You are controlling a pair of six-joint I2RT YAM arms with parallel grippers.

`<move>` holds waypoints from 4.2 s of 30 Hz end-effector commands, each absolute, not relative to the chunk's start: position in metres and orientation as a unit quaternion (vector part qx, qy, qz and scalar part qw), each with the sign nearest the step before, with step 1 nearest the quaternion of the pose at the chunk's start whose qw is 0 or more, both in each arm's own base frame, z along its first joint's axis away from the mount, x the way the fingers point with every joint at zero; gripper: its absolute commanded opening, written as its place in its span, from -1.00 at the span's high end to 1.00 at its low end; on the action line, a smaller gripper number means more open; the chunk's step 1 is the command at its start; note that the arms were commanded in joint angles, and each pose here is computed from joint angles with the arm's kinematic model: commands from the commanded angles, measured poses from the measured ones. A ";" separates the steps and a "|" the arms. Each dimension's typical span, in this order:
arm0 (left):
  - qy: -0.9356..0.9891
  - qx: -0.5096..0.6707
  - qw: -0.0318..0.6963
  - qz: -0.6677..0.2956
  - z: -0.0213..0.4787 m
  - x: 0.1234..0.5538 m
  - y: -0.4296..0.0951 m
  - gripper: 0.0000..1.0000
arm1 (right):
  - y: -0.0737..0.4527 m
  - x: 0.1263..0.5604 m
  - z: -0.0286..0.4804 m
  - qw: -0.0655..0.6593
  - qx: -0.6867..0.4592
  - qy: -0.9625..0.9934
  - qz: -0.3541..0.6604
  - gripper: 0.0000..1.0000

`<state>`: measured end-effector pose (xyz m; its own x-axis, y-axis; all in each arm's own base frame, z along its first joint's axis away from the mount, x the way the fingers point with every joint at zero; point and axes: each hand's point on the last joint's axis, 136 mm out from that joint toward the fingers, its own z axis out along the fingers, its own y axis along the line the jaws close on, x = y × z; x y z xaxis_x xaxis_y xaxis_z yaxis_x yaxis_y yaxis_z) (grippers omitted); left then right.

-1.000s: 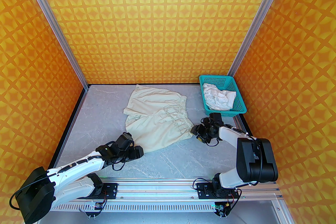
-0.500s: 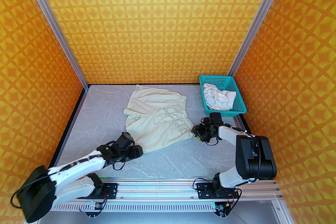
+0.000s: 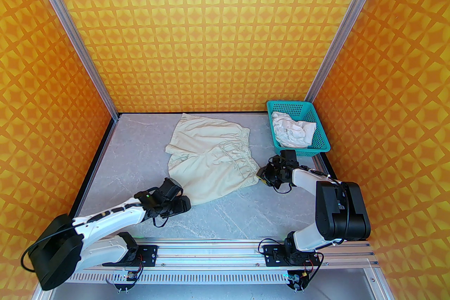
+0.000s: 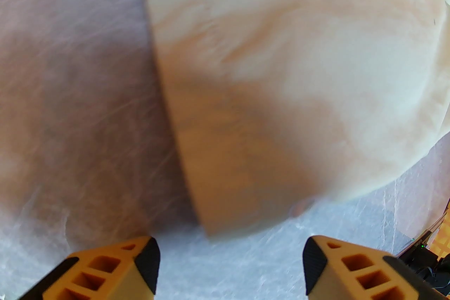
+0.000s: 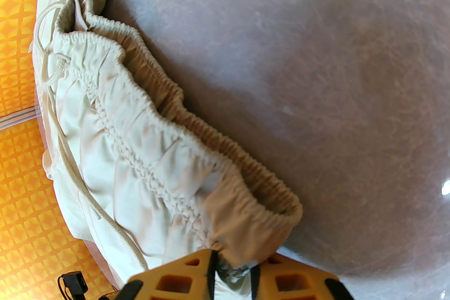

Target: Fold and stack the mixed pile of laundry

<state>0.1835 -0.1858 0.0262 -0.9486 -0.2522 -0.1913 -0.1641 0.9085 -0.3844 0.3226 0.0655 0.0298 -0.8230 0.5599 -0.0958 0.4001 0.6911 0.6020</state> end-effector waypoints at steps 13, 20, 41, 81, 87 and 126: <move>0.965 -0.090 0.147 -0.200 0.041 0.194 -0.197 0.79 | 0.058 0.335 0.036 0.167 0.286 0.902 0.277 0.21; 0.966 -0.073 0.154 -0.196 0.048 0.193 -0.191 1.00 | 0.055 0.336 0.025 0.160 0.300 0.901 0.268 0.42; 0.950 0.002 0.225 -0.217 0.140 0.195 -0.172 1.00 | 0.053 0.269 0.072 0.186 0.225 0.928 0.232 1.00; 0.890 -0.059 0.367 -0.263 0.154 0.652 -0.124 0.47 | 0.074 0.557 0.095 0.260 0.198 0.908 0.260 0.29; 0.879 -0.055 0.391 -0.265 0.173 0.658 -0.116 -0.28 | 0.081 0.553 0.129 0.282 0.159 0.913 0.250 -0.03; 0.918 0.009 0.296 -0.262 0.124 0.543 -0.165 0.57 | 0.111 0.439 0.101 0.194 0.066 0.973 0.108 -0.12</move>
